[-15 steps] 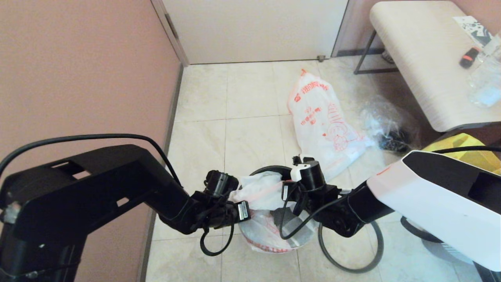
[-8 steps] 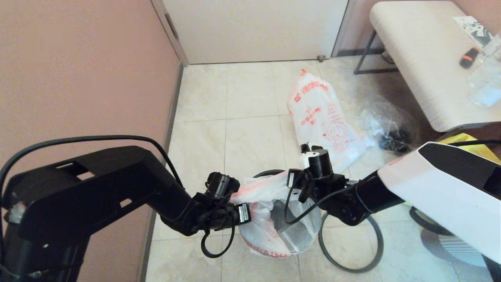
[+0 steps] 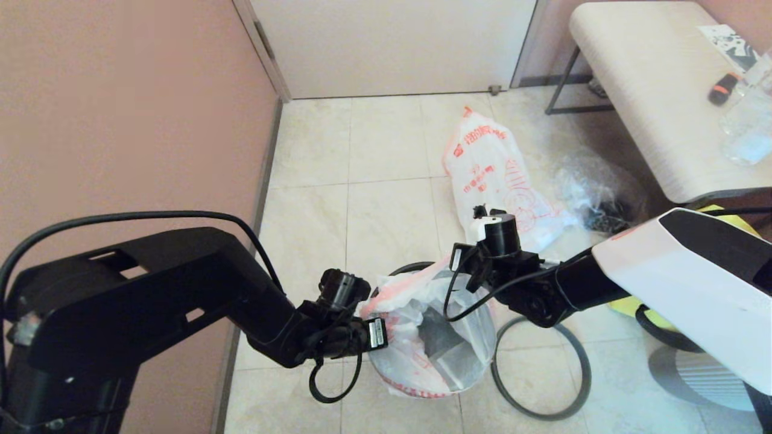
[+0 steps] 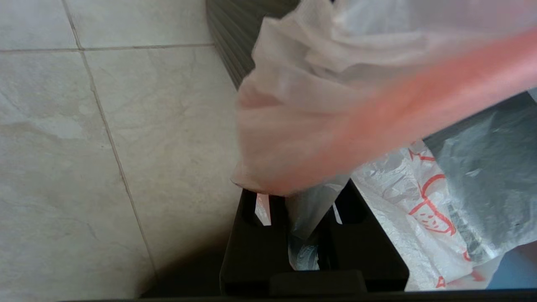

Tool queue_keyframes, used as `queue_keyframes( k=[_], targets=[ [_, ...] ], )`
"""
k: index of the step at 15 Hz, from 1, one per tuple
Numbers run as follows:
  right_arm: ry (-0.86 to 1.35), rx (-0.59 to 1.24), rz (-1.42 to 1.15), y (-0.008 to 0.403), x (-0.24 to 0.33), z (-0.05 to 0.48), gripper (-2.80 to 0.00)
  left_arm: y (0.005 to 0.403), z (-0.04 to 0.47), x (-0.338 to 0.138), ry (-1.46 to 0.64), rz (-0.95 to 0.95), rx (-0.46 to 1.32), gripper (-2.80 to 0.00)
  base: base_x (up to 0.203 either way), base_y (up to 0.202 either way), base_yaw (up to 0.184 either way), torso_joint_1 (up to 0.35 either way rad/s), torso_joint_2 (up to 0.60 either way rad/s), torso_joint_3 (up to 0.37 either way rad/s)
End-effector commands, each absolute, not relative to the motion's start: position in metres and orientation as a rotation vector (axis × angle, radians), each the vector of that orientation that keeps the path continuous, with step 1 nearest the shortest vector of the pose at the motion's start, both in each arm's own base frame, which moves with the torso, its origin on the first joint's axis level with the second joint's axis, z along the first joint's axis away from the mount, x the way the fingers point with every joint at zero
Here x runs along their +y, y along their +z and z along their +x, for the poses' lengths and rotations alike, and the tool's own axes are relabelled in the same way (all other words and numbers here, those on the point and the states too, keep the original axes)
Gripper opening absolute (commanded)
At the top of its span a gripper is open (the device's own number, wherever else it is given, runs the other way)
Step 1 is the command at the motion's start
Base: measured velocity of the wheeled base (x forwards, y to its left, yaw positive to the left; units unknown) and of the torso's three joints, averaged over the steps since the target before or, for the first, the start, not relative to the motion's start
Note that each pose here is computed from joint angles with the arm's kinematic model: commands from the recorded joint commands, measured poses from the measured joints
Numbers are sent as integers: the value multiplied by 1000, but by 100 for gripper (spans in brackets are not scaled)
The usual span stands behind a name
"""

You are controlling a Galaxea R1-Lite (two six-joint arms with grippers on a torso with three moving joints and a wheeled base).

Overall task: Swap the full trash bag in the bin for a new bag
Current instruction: Put the new garbage bag on the trash can

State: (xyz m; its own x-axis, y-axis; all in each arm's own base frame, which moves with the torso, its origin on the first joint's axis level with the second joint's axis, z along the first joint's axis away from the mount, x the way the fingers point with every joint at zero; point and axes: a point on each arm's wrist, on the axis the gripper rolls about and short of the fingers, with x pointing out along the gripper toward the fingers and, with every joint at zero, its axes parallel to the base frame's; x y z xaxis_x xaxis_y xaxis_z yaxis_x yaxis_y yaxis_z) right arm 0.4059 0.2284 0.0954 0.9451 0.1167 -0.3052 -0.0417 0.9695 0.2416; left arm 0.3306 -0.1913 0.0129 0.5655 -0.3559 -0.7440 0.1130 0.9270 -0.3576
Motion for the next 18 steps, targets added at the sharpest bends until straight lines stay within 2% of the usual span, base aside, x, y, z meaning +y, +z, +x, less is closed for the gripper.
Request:
queue_keyframes(
  k=[1,9,13,16,18],
  targets=[
    [69,324,237,91,226,411,-280,13,330,-191,-278,-288,931,-280,0,0,0,0,0,0],
    [-15,351,229,101,193,430,-280,11,326,-188,-307,-269,900,-280,0,0,0,0,0,0],
    [17,490,151,102,207,399,-280,12,330,-189,-306,-274,891,-280,0,0,0,0,0,0],
    [54,521,127,120,211,370,-280,12,331,-188,-304,-277,888,-280,0,0,0,0,0,0],
    [74,546,107,116,216,356,-280,12,331,-188,-304,-277,888,-280,0,0,0,0,0,0]
  ],
)
